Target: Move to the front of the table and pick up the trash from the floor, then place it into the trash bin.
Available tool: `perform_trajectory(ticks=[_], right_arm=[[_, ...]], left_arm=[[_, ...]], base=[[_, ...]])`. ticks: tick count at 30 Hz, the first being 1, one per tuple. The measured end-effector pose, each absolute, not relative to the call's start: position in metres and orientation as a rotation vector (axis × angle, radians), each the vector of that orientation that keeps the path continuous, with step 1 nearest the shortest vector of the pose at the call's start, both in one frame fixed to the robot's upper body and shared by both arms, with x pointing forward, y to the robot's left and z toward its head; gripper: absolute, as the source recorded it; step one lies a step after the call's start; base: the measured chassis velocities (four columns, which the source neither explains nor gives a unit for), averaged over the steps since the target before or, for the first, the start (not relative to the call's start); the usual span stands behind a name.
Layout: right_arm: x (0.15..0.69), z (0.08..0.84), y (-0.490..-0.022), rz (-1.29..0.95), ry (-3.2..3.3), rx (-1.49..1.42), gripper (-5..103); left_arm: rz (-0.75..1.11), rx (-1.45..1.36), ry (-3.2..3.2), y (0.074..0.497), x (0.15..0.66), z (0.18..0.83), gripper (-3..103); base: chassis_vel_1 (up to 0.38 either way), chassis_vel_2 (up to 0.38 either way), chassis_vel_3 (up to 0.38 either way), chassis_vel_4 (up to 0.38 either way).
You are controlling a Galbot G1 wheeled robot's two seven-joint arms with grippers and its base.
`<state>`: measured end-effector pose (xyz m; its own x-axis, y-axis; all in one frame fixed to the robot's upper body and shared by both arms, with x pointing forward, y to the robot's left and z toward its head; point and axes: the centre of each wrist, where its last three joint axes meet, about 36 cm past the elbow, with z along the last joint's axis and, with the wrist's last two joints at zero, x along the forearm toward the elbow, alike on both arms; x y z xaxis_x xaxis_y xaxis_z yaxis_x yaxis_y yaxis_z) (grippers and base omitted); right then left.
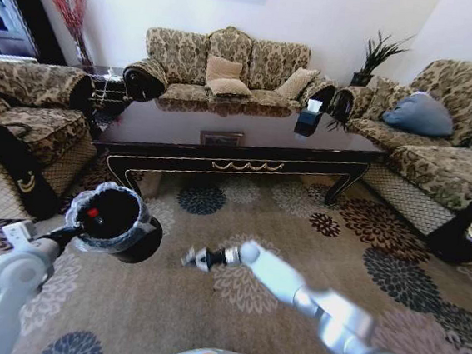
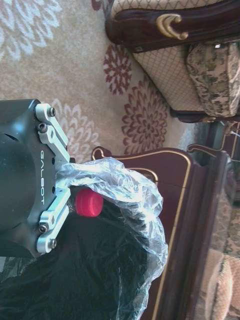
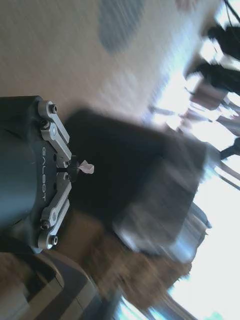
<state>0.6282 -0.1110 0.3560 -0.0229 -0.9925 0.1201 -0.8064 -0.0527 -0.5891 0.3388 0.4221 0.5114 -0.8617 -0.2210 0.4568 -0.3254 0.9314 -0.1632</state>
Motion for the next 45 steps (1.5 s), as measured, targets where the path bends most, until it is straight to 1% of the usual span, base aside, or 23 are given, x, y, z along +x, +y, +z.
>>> perform_trajectory(ticks=[4,6,10,11,14,15,16,17,24,25,27,28,31,32,33,34,36,37,40,41,42,43,45], right_arm=[[0.635,0.423,-0.085,-0.504,1.960,-1.726,0],[0.633,0.433,-0.078,-0.465,1.972,-1.701,0],[0.616,0.475,-0.038,-0.295,1.994,-1.650,0],[0.616,0.475,-0.038,-0.295,1.994,-1.650,0],[0.586,0.487,-0.006,-0.168,2.004,-1.686,0],[0.586,0.487,-0.006,-0.168,2.004,-1.686,0],[0.569,0.486,0.008,-0.122,2.011,-1.717,0],[0.538,0.472,0.031,-0.093,2.003,-1.806,0],[0.514,0.450,0.055,-0.116,1.983,-1.887,-1],[0.514,0.449,0.057,-0.123,1.983,-1.890,2],[0.516,0.448,0.060,-0.139,1.981,-1.890,13],[0.516,0.448,0.060,-0.139,1.981,-1.890,13],[0.518,0.449,0.061,-0.149,1.979,-1.888,29],[0.518,0.449,0.061,-0.149,1.979,-1.888,29],[0.519,0.449,0.060,-0.154,1.978,-1.887,35],[0.519,0.449,0.059,-0.160,1.977,-1.886,35],[0.521,0.450,0.055,-0.178,1.974,-1.877,46],[0.521,0.450,0.055,-0.178,1.974,-1.877,46],[0.527,0.453,0.046,-0.210,1.976,-1.850,62],[0.527,0.453,0.046,-0.210,1.976,-1.850,62],[0.530,0.454,0.043,-0.223,1.976,-1.840,68],[0.533,0.454,0.039,-0.236,1.977,-1.827,68],[0.539,0.455,0.033,-0.255,1.981,-1.803,79]], left_arm=[[0.333,0.378,-2.625,0.418,0.343,0.501,3],[0.335,0.373,-2.623,0.416,0.343,0.500,3],[0.341,0.347,-2.627,0.409,0.345,0.500,3],[0.341,0.347,-2.627,0.409,0.345,0.500,3],[0.342,0.333,-2.645,0.405,0.345,0.506,3],[0.342,0.333,-2.645,0.405,0.345,0.506,3],[0.343,0.326,-2.654,0.403,0.344,0.509,3],[0.349,0.316,-2.674,0.401,0.344,0.517,3],[0.360,0.296,-2.702,0.397,0.341,0.527,3],[0.361,0.298,-2.702,0.397,0.340,0.527,3],[0.360,0.305,-2.701,0.399,0.338,0.527,3],[0.360,0.305,-2.701,0.399,0.338,0.527,3],[0.362,0.310,-2.702,0.400,0.336,0.528,3],[0.362,0.310,-2.702,0.400,0.336,0.528,3],[0.362,0.309,-2.703,0.400,0.336,0.529,3],[0.362,0.308,-2.703,0.400,0.335,0.529,3],[0.362,0.308,-2.703,0.400,0.335,0.529,3],[0.362,0.308,-2.703,0.400,0.335,0.529,3],[0.364,0.305,-2.701,0.399,0.335,0.528,3],[0.364,0.305,-2.701,0.399,0.335,0.528,3],[0.364,0.303,-2.700,0.399,0.335,0.528,3],[0.365,0.302,-2.700,0.398,0.335,0.528,3],[0.364,0.301,-2.701,0.398,0.335,0.528,3]], base=[[0.000,0.000,0.000,0.000],[0.000,0.000,0.000,0.000],[0.000,0.000,0.000,0.000],[0.000,0.000,0.000,0.000],[0.000,0.000,0.000,0.000],[0.000,0.000,0.000,0.000],[0.000,0.000,0.000,0.000],[0.000,0.000,0.000,0.000],[0.000,0.000,0.000,0.000],[0.000,0.000,0.000,0.000],[0.000,0.000,0.000,0.000],[0.000,0.000,0.000,0.000],[0.000,0.000,0.000,0.000],[0.000,0.000,0.000,0.000],[0.000,0.000,0.000,0.000],[0.000,0.000,0.000,0.000],[0.000,0.000,0.000,0.000],[0.000,0.000,0.000,0.000],[0.000,0.000,0.000,0.000],[0.000,0.000,0.000,0.000],[0.000,0.000,0.000,0.000],[0.000,0.000,0.000,0.000],[0.000,0.000,0.000,0.000]])
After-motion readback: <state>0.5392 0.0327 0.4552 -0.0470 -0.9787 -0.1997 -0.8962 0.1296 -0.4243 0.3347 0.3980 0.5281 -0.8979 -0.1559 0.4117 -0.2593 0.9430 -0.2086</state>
